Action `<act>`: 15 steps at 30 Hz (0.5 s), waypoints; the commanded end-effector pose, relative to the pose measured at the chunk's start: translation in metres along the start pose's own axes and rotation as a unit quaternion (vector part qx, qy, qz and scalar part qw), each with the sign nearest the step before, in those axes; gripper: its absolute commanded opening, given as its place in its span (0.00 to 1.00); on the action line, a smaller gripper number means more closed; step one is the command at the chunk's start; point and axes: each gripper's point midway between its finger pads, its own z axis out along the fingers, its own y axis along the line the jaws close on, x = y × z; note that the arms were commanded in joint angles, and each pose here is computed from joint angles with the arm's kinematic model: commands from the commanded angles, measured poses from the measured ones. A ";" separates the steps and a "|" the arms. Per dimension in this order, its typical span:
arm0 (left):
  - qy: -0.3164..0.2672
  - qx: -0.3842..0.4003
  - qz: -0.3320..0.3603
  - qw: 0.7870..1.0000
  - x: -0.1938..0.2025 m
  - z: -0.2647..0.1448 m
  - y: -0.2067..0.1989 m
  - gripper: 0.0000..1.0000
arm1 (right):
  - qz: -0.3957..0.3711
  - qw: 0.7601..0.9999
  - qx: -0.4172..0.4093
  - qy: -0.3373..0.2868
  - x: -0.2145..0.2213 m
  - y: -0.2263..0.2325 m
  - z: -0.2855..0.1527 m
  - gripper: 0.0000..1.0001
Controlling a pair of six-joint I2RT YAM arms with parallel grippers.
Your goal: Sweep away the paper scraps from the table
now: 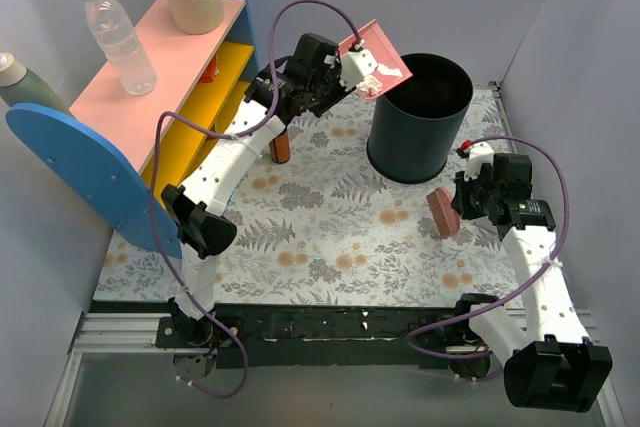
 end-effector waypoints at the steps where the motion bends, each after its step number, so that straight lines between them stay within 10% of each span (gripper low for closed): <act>1: -0.059 -0.075 0.007 0.995 -0.033 0.002 0.038 0.00 | 0.012 1.000 -0.005 -0.026 -0.009 0.001 -0.005 0.01; 15: -0.159 -0.209 0.080 0.961 -0.095 0.063 0.086 0.00 | 0.048 0.998 -0.004 -0.044 -0.012 -0.006 -0.010 0.01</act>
